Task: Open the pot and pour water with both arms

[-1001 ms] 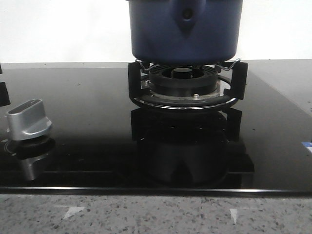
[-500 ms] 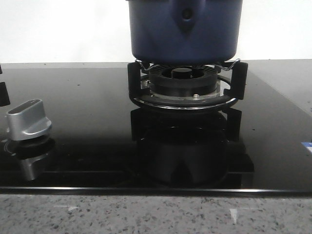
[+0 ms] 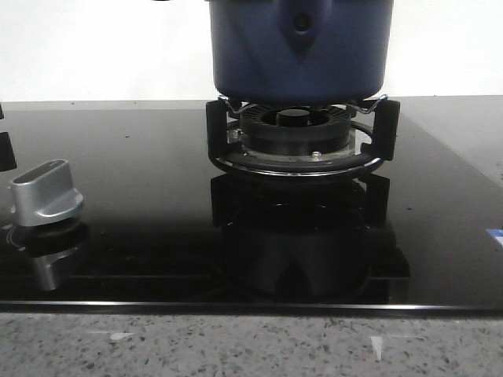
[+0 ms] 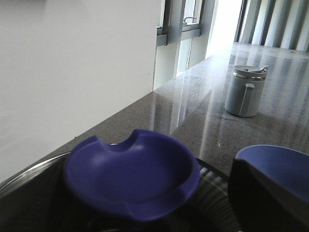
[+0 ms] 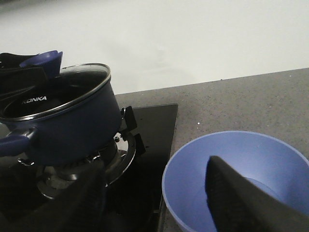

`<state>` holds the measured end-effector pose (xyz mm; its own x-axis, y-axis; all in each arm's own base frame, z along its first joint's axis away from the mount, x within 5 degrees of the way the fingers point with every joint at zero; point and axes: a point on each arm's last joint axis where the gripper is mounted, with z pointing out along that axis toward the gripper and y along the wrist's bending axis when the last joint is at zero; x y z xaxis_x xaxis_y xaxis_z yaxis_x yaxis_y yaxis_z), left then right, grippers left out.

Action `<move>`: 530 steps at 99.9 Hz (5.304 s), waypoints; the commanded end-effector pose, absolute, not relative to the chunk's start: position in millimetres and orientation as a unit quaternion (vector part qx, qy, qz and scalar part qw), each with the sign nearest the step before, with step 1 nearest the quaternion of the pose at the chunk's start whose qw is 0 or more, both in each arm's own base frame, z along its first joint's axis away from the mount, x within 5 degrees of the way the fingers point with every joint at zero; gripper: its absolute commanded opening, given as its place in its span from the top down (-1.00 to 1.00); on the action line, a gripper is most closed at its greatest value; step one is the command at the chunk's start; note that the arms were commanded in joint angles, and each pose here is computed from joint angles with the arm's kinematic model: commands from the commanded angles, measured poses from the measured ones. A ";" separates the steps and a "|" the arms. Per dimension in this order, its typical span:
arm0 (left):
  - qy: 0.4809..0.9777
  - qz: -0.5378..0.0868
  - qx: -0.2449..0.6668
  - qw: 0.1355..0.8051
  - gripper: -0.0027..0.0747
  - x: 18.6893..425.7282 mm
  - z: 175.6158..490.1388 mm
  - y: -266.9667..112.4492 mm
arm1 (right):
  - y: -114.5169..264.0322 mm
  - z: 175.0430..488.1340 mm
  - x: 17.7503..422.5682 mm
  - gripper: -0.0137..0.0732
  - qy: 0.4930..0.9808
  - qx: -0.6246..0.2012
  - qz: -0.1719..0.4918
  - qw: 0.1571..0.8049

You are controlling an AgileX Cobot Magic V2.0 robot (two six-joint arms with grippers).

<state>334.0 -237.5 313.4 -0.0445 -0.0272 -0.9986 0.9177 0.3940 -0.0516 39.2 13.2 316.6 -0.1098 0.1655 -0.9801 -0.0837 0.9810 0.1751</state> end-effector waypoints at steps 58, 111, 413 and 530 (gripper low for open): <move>0.556 -0.440 0.344 0.616 -0.53 325.9 348.9 -237.6 | 13.2 328.6 40.0 -0.24 0.722 0.030 0.100 0.684; 0.555 -0.441 0.344 0.616 0.16 325.8 349.0 -237.6 | 13.3 328.5 40.0 -0.24 0.722 0.030 0.100 0.683; 0.561 -0.394 0.346 0.641 0.12 216.4 404.3 -112.8 | 20.4 347.4 44.5 -0.24 0.725 0.045 0.169 0.666; 0.557 -0.396 0.346 0.642 0.12 213.5 405.7 -112.4 | -37.5 378.2 184.0 -0.24 0.906 0.208 0.000 0.369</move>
<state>221.7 -114.3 383.6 0.0239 -0.0237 -0.9994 0.8859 0.4637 0.0102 175.6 -33.1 367.9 -0.6996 0.3622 -0.6159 0.3628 0.9227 0.1305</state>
